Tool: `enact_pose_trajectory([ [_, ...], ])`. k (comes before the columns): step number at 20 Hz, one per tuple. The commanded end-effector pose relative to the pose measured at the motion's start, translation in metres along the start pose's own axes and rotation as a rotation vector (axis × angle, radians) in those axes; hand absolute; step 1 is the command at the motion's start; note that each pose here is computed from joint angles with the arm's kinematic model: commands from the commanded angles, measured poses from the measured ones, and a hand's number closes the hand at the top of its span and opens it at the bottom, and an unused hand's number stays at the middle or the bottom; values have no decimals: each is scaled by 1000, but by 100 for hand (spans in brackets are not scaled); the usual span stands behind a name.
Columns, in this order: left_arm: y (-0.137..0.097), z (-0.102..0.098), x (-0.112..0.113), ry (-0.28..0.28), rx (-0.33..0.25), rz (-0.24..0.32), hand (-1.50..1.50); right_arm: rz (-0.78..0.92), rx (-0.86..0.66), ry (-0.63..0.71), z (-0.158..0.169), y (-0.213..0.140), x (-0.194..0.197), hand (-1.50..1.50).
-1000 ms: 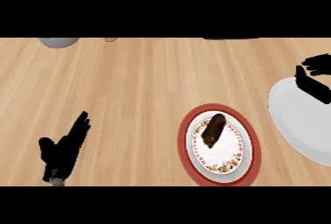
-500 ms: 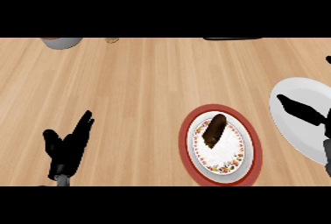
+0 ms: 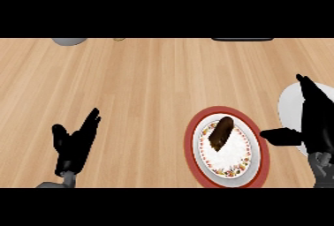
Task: Pick the sweet potato from the plate and place it in the plate
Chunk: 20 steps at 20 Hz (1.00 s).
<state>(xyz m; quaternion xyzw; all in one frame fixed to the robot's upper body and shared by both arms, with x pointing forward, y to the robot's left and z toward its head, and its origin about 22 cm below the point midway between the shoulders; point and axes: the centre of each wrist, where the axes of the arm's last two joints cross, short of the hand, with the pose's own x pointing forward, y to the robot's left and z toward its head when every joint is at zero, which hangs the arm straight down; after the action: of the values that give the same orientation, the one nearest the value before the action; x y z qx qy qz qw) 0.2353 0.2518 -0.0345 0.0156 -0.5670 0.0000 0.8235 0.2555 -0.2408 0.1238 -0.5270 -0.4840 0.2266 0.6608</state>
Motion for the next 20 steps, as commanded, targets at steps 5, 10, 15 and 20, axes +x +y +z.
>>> enact_pose_trajectory([
  [5,-10,-5,7,13,-53,11,0,228,149,221,17,19,48,-150],
  [10,-10,2,-2,23,-43,3,0,240,174,261,20,56,66,-150],
  [15,-9,2,-6,20,-30,7,0,288,218,289,18,69,84,-150],
  [20,-11,-3,3,17,-35,-4,0,267,294,320,33,102,100,-150],
])
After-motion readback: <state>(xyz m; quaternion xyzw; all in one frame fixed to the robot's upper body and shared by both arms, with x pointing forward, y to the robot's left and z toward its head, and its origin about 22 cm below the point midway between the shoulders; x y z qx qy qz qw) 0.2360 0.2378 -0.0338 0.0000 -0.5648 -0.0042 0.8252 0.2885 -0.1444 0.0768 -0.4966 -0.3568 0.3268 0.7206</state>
